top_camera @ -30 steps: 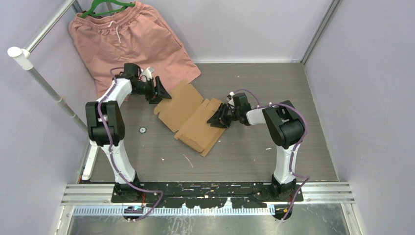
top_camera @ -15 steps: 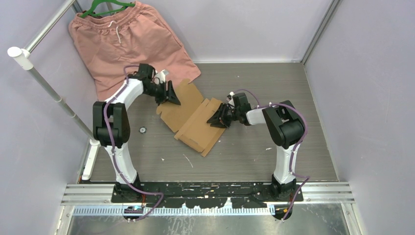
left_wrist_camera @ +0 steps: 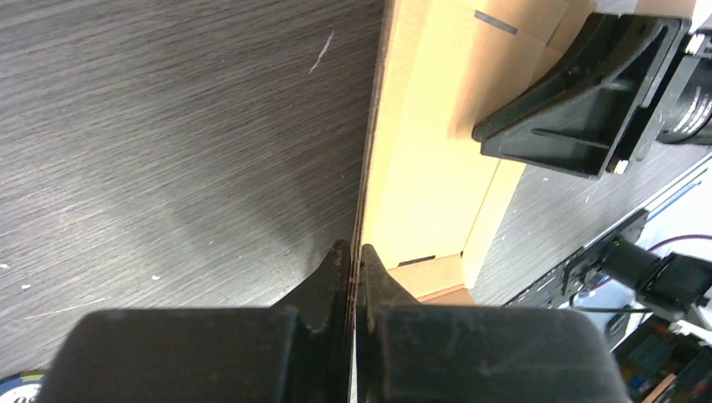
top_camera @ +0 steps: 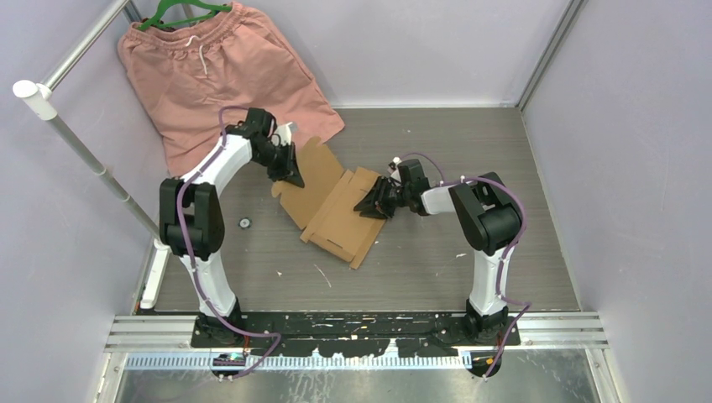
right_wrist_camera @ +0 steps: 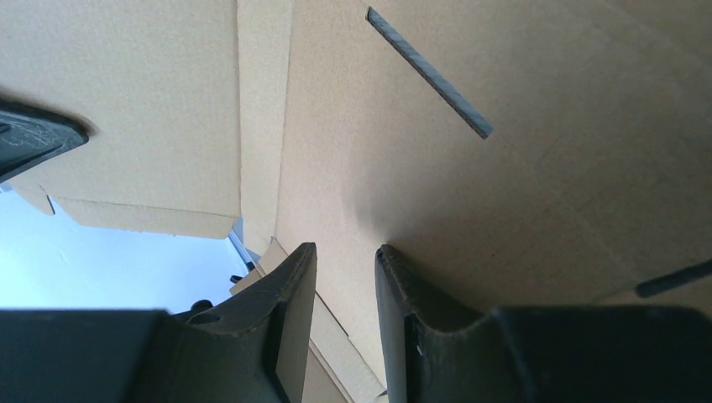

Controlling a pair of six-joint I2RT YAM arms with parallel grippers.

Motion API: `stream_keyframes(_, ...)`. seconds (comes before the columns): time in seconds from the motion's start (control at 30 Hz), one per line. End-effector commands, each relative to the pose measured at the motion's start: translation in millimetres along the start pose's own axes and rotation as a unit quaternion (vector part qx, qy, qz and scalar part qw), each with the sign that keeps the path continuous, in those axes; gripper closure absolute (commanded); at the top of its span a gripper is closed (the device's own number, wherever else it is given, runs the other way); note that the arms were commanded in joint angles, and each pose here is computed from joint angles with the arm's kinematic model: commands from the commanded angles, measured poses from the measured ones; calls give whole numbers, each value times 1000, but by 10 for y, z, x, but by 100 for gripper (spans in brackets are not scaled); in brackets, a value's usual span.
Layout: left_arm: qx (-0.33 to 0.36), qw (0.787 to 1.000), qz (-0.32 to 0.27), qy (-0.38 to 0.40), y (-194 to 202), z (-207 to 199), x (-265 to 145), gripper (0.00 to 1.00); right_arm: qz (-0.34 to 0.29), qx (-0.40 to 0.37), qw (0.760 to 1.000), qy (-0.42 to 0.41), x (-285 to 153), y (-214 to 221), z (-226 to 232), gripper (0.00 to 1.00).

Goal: Fold the paper box
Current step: Fold the paper box at the center of the board.

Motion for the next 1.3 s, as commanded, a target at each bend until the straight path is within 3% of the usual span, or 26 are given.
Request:
stream_keyframes(0.0,40,998,-44,-22,-191,-97,-328,100,-2,27,995,97,82,128,-550,61)
stream_keyframes(0.3,114,985,-100,-88,-336,-355,-702,100,-20,7,999,46,14,40,-228,59)
stream_keyframes(0.7,230,936,-145,-223,-430,-754,-1155,100,-43,-31,999,-7,-267,5,285,55)
stream_keyframes(1.13,341,883,-118,-301,-366,-1107,-1108,99,-60,-27,998,-11,-254,-35,278,56)
stream_keyframes(1.27,363,867,-117,-321,-376,-1209,-1100,99,-71,-16,997,-28,-201,-102,317,60)
Point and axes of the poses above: each gripper's point midway between its finger pads, its own x axis out along the fingers, its own z axis along the line the jaws close on, y = z × x, the point moved 2 cm from there along -x, back along the fingers
